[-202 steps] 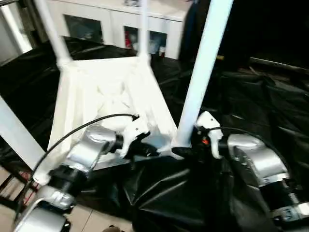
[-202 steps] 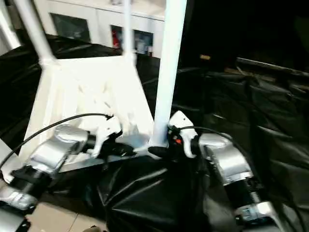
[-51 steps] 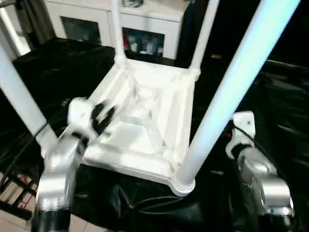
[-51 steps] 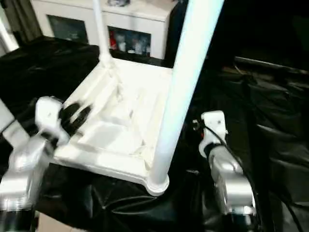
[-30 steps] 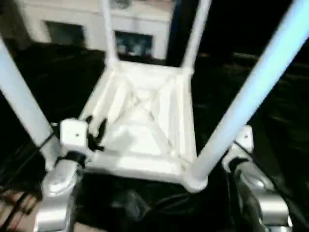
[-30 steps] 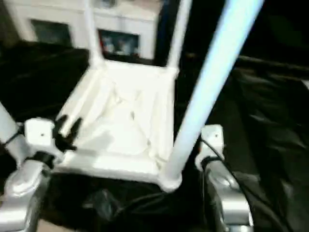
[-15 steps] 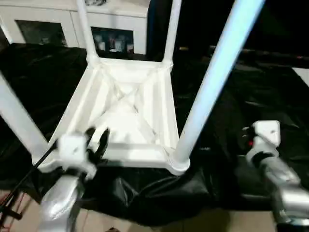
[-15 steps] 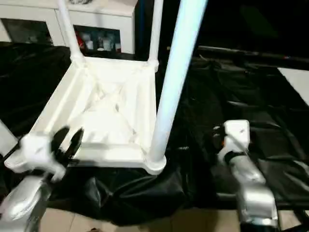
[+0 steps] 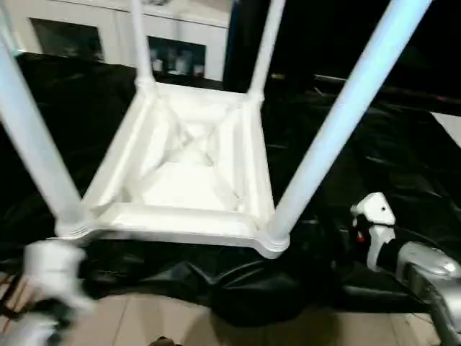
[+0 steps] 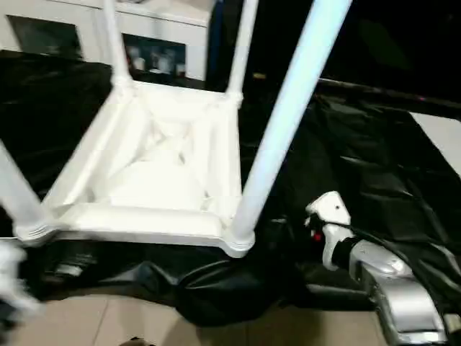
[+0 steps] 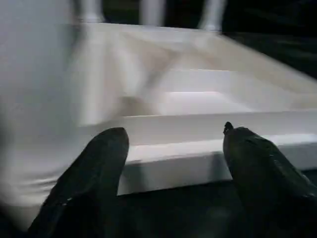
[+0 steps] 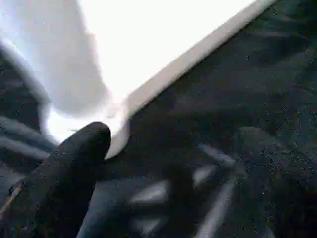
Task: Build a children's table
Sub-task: Flip table
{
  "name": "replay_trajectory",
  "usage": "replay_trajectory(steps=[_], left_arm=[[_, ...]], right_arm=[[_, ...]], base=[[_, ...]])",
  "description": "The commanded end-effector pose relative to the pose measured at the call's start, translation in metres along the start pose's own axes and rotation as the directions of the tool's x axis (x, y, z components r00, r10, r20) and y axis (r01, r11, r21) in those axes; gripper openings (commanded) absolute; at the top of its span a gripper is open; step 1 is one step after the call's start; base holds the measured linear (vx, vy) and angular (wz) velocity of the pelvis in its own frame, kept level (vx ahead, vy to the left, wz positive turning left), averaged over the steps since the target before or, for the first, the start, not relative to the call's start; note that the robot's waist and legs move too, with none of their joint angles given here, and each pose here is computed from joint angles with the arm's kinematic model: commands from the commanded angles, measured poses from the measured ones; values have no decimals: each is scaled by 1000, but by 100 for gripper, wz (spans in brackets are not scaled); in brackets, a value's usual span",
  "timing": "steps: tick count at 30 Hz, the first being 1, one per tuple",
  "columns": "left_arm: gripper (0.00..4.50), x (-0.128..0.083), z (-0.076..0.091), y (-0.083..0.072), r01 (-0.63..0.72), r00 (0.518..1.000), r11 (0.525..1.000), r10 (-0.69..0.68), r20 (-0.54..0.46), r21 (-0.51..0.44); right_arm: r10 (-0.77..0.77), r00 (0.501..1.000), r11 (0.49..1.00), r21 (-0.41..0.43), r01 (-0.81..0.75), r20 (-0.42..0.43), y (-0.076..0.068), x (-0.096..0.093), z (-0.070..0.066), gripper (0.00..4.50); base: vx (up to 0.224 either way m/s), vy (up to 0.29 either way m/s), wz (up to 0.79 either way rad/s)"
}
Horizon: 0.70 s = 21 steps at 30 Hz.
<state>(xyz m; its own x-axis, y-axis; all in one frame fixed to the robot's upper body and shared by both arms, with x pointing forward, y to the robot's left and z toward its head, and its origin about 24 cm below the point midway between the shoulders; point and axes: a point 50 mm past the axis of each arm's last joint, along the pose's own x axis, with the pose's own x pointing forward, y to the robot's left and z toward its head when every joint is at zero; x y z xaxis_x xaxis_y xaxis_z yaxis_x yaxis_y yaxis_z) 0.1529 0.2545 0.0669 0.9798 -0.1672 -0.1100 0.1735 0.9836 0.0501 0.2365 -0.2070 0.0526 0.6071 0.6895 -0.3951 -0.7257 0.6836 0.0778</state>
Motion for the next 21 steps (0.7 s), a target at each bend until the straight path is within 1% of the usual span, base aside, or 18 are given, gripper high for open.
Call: replay_trajectory(steps=[1, 2, 4, 5, 7, 8, 10, 11, 14, 17, 18, 21], left_arm=[[381, 0, 1, -1, -8, 1000, 1000, 8, 0, -6], [381, -2, 2, 0, -15, 1000, 1000, 15, -5, -8], [401, -2, 4, 4, -35, 999, 999, 35, -9, -6], [413, -2, 5, 5, -41, 999, 999, 41, -5, -6], [422, -6, 8, 5, -49, 999, 999, 49, -9, -3], [425, -7, 8, 5, -53, 998, 999, 53, -15, 1], [443, -8, 11, 6, -59, 998, 998, 59, 3, -14], [443, -8, 14, 9, -81, 996, 997, 82, 23, -12], [443, -10, 19, 12, -91, 994, 995, 92, 62, -28], [443, -13, 19, 12, -83, 994, 996, 86, 67, -34], [443, -18, 16, 12, -78, 995, 995, 82, 64, -55], [443, -24, 14, 20, -155, 985, 987, 158, 65, -46]], right_arm=[[54, 999, 999, -4, -54, -5, 5, 0, 1, 450], [83, 997, 997, -5, -83, -10, 9, 1, 0, 450], [145, 989, 989, -10, -145, -34, 15, 3, -2, 450], [163, 985, 986, -13, -164, -46, 17, 4, -4, 450], [188, 981, 982, -8, -188, -53, 23, 4, -7, 450], [196, 980, 981, -1, -196, -47, 25, 4, -7, 450], [202, 979, 979, 3, -202, -29, 29, 7, -6, 450], [212, 977, 977, 6, -212, -17, 32, 10, -5, 450], [232, 973, 973, 16, -232, 2, 37, 15, -4, 450], [243, 970, 970, 17, -244, 7, 40, 18, -4, 450], [250, 968, 968, 29, -251, 36, 42, 22, -1, 450], [227, 971, 973, 32, -230, 78, 41, 28, 4, 450]], base=[[0, 0, 0], [0, 0, 0], [0, 0, 0], [0, 0, 0], [0, 0, 0], [0, 0, 0], [0, 0, 0], [0, 0, 0], [0, 0, 0], [0, 0, 0], [0, 0, 0], [0, 0, 0]])
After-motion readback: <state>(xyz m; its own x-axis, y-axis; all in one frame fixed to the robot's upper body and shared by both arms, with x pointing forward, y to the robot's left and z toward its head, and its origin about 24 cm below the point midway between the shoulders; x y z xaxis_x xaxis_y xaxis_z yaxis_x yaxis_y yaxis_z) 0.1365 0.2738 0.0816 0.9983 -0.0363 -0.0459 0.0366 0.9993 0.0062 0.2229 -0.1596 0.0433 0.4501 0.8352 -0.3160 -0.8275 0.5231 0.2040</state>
